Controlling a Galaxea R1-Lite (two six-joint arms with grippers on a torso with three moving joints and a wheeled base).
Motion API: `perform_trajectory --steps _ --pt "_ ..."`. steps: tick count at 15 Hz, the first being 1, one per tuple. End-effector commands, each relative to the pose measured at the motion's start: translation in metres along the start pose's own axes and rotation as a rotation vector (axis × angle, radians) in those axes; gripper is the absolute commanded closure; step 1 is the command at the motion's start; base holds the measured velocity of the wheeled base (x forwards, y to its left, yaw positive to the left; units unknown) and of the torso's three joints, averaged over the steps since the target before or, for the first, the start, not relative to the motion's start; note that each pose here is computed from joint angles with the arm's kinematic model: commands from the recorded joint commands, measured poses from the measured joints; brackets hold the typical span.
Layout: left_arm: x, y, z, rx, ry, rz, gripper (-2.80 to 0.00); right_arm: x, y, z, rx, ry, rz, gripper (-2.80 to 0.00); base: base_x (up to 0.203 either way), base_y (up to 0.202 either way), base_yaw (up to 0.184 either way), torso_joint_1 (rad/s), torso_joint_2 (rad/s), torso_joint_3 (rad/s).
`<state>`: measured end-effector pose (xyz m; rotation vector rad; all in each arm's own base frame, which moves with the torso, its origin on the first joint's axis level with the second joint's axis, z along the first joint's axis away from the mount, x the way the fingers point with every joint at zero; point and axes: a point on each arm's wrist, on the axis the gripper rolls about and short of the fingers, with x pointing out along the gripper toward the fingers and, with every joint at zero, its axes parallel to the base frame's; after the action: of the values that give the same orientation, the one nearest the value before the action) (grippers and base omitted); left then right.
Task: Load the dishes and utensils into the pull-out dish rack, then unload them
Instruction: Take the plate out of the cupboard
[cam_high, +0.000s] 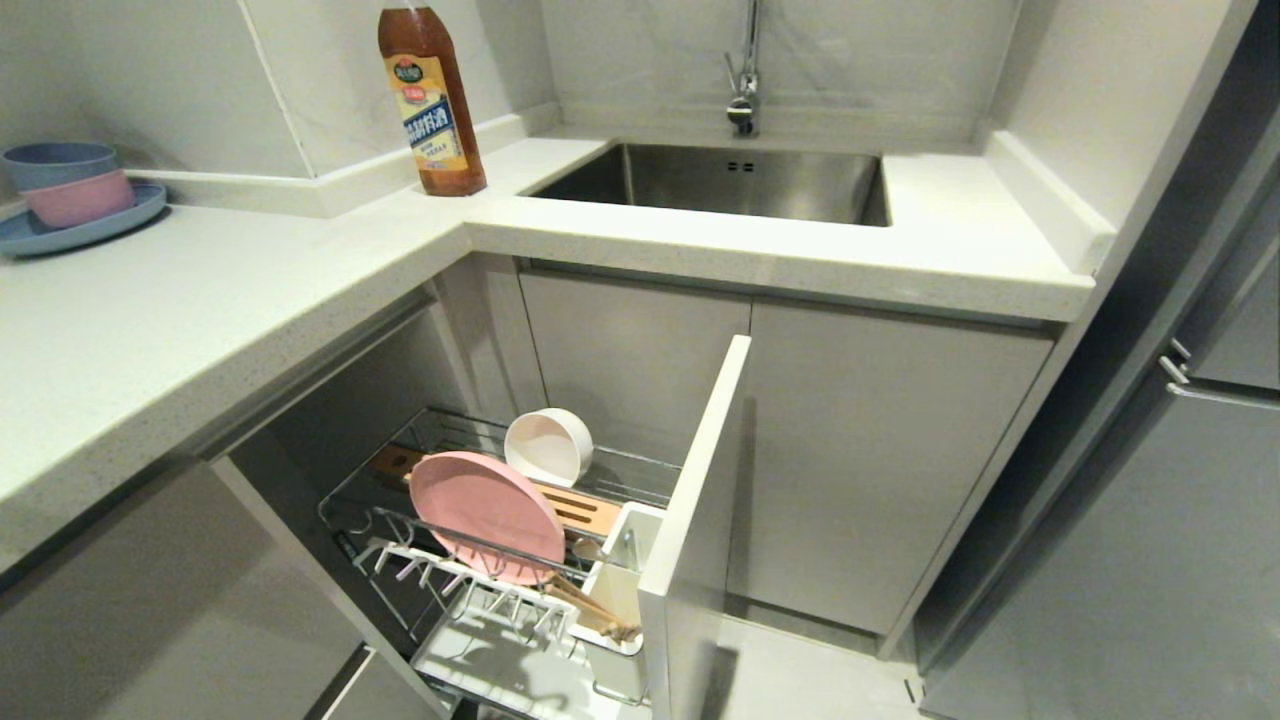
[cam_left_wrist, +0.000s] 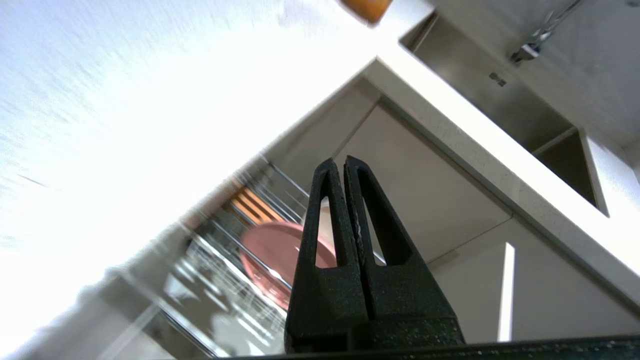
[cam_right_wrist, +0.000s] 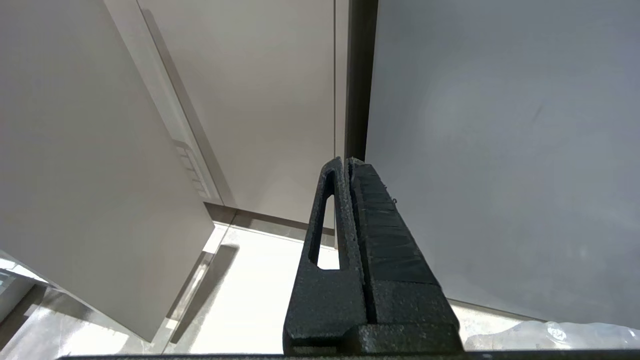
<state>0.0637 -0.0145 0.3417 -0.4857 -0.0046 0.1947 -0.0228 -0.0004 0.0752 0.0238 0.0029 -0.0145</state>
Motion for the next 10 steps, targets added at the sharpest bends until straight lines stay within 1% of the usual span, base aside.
perform_trajectory --steps 1,3,5,6,8,9,10 --pt "-0.027 0.017 0.011 0.017 -0.068 -0.033 0.00 0.000 0.000 -0.001 0.000 0.003 0.001 0.00 0.000 0.000 0.000 0.000 0.00 0.000" --pt "-0.061 0.035 0.007 0.105 -0.098 -0.118 0.00 0.000 0.000 0.000 0.000 0.002 0.000 0.00 0.000 0.000 0.000 0.000 0.00 0.000" --pt "-0.094 0.054 -0.010 0.188 -0.096 -0.177 0.00 0.000 0.000 -0.001 0.001 0.002 0.000 0.00 0.000 0.000 0.000 0.000 0.00 0.000" --pt "-0.108 0.064 -0.024 0.237 -0.086 -0.206 0.00 0.000 0.000 0.000 -0.001 0.002 -0.001 0.00 0.000 0.000 0.000 0.000 0.00 0.000" --pt "-0.126 0.083 -0.057 0.311 -0.046 -0.249 0.00 0.000 0.000 -0.001 0.001 0.002 -0.001 0.00 0.000 0.000 0.000 0.000 0.00 0.000" --pt "-0.127 0.089 -0.075 0.333 -0.014 -0.251 0.00 0.000 0.000 -0.001 0.000 0.002 0.001 0.00 0.000 0.000 0.000 0.000 0.00 0.000" --pt "-0.129 0.095 -0.089 0.343 -0.003 -0.259 0.00 0.000 0.000 -0.001 0.001 0.003 0.000 0.00 0.000 0.000 0.000 0.000 0.00 0.000"
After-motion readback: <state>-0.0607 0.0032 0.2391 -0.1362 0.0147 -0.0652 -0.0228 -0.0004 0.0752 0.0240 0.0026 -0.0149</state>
